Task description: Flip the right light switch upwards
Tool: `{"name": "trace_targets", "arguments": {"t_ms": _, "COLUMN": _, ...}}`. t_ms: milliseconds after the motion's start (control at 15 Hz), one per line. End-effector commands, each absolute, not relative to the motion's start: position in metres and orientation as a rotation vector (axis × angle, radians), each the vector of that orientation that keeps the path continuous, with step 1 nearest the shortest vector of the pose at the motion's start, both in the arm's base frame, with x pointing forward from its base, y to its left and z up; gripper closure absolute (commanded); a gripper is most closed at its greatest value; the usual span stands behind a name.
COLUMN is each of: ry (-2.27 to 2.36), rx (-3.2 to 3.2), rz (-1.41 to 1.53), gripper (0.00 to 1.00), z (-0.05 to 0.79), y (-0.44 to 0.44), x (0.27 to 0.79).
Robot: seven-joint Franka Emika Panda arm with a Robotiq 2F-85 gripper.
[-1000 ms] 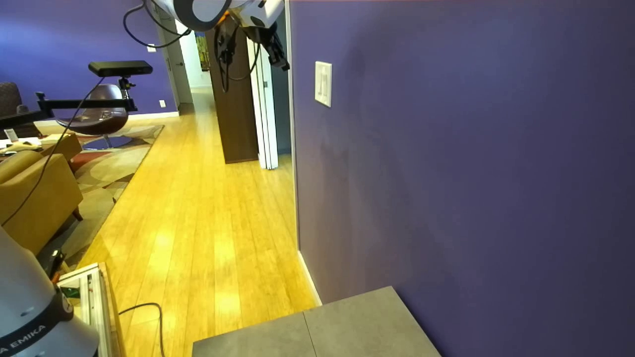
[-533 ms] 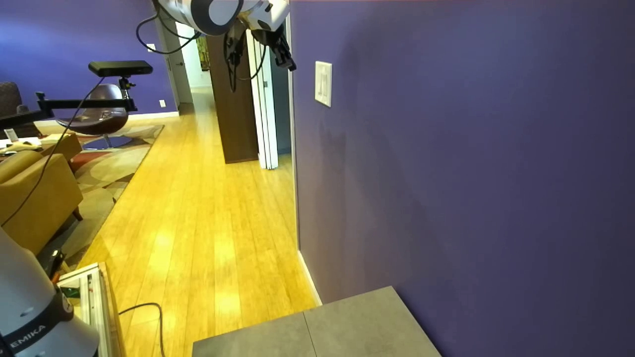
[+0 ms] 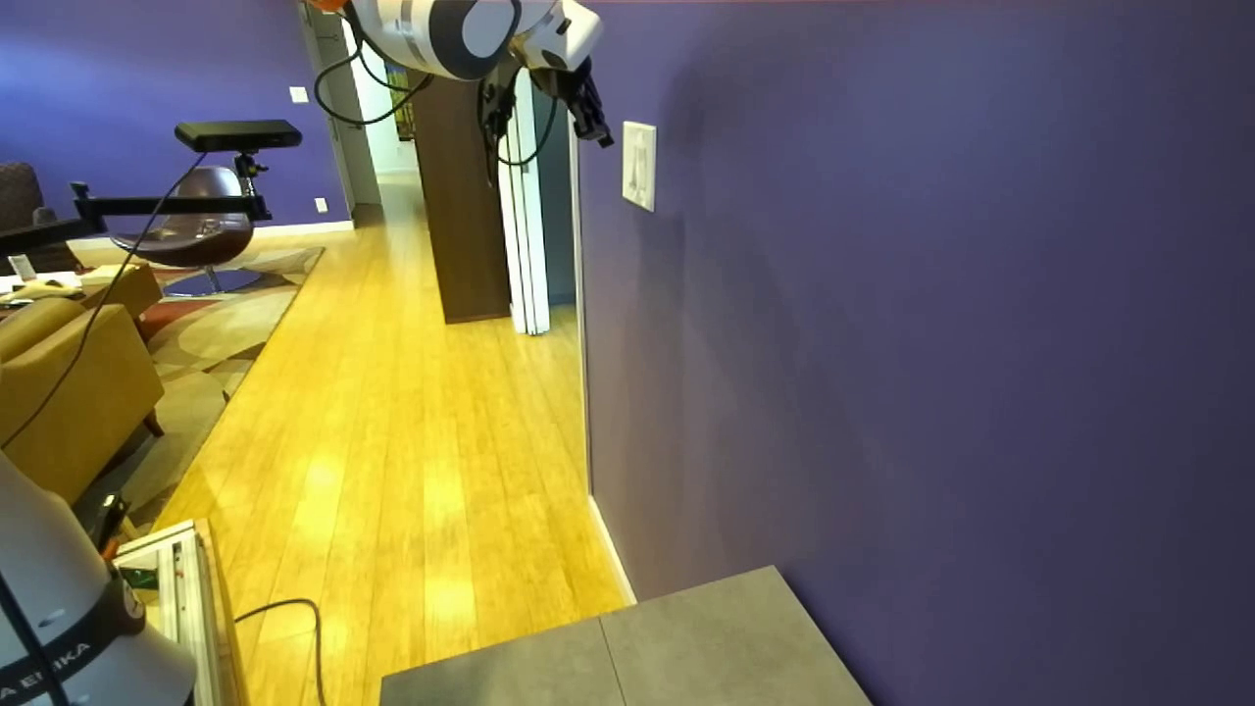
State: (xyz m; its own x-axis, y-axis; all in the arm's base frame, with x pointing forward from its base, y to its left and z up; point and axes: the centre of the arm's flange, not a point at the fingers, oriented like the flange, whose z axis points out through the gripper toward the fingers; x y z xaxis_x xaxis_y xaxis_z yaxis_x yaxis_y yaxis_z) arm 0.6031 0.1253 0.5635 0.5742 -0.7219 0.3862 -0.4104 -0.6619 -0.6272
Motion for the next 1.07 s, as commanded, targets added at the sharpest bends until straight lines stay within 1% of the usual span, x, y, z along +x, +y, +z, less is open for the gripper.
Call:
{"name": "trace_targets", "arguments": {"t_ms": 0, "ry": 0.924, "rx": -2.319, "rz": -0.877, "gripper": 1.00, "z": 0.569, "y": 0.131, "x": 0.631}}
{"name": "trace_targets", "arguments": {"t_ms": 600, "ry": 0.954, "rx": -2.336, "rz": -0.917, "gripper": 1.00, "z": 0.558, "y": 0.123, "x": 0.659}}
{"name": "trace_targets", "arguments": {"t_ms": 867, "ry": 0.954, "rx": -2.341, "rz": -0.917, "gripper": 1.00, "z": 0.559, "y": 0.124, "x": 0.661}}
{"name": "trace_targets", "arguments": {"t_ms": 1000, "ry": 0.928, "rx": -2.401, "rz": -0.853, "gripper": 1.00, "z": 0.563, "y": 0.126, "x": 0.654}}
